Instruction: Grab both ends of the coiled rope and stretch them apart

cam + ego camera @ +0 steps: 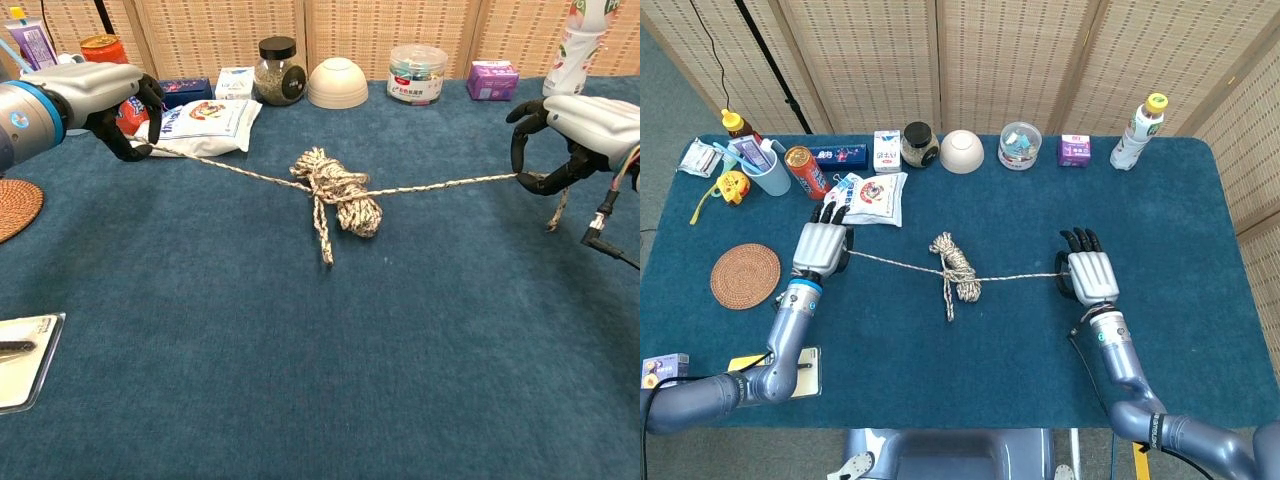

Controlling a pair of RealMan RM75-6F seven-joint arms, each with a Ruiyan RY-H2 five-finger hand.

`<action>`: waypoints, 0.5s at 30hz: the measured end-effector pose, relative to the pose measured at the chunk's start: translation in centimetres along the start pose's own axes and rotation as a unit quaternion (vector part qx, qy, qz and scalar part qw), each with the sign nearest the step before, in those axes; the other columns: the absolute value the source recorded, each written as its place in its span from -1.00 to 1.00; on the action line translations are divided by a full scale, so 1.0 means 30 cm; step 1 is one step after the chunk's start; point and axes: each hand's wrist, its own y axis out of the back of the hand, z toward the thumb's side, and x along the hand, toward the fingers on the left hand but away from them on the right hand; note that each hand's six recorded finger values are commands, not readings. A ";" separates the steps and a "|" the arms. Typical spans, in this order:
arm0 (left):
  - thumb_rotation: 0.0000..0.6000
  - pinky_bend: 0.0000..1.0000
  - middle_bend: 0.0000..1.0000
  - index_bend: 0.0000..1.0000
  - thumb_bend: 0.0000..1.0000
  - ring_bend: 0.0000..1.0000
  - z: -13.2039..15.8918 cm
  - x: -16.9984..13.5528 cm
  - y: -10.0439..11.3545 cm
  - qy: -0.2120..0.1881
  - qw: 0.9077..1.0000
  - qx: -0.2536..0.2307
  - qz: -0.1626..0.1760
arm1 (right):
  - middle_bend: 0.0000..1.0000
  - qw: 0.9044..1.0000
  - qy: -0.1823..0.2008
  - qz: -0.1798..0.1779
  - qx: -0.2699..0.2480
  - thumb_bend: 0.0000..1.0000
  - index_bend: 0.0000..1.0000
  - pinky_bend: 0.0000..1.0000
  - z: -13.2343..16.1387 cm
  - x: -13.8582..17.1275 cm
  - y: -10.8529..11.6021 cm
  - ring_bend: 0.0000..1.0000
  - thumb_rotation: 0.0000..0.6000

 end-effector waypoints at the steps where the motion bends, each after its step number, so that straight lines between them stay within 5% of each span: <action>1: 1.00 -1.00 -0.71 0.25 -0.15 -0.97 -0.015 -0.002 0.003 0.003 1.000 0.001 0.001 | -0.73 1.000 -0.001 -0.001 0.001 0.04 0.30 -1.00 -0.004 0.000 0.004 -1.00 1.00; 15: 1.00 -1.00 -0.71 0.25 -0.15 -0.97 -0.161 -0.024 0.035 0.039 0.999 -0.003 0.009 | -0.73 1.000 -0.013 -0.012 0.017 0.04 0.30 -1.00 -0.068 0.014 0.047 -1.00 1.00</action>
